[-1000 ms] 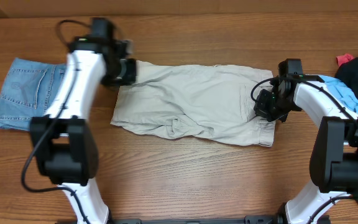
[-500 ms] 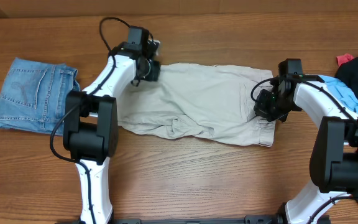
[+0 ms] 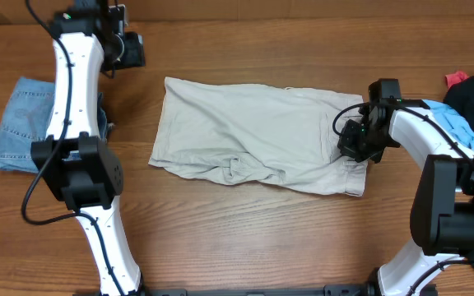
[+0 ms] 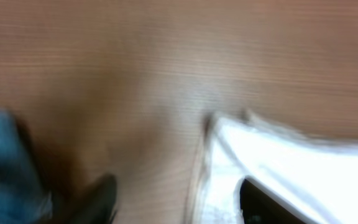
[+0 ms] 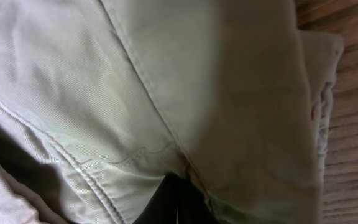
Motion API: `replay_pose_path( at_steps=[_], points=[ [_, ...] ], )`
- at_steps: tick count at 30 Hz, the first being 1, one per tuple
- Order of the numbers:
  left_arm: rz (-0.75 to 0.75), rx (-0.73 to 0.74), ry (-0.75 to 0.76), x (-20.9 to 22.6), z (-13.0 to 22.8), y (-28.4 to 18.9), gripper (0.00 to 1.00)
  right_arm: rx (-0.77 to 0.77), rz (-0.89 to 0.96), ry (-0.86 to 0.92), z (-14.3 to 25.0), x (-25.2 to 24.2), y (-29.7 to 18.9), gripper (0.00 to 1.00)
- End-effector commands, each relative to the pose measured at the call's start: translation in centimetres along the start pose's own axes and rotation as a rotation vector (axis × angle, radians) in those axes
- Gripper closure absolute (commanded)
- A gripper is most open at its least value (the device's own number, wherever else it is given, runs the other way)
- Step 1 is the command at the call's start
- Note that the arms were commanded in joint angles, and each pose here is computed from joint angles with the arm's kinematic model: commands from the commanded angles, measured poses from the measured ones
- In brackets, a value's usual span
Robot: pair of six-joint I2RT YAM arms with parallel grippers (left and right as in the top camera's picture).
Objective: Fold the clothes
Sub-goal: 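Grasp the left end of the folded shorts with the left gripper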
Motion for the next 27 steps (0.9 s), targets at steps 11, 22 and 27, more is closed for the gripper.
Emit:
replay_pose_path(
  at_steps=[11,22,27],
  points=[
    [0.172,0.502,-0.146,-2.2,10.6,4.4,0.19,0.038,0.163,0.039,0.9,-3.4,1.5,0.42],
    [0.261,0.537,-0.201,-2.7,15.1,10.7,0.09,0.043,0.153,0.040,0.9,-3.2,1.6,0.41],
    [0.293,0.543,-0.235,-3.1,16.6,12.2,0.11,0.043,0.152,0.040,0.9,-3.2,1.6,0.41]
  ],
)
Point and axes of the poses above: each gripper's point midway between its finger pads, its own y axis out along the fingers, its own x axis along the line the jaws close on, z = x × y, the point moved 6 cm from there along -y, back along the fingers, and after that the axes turned 5 degrees about y, right-handed, at the moved point
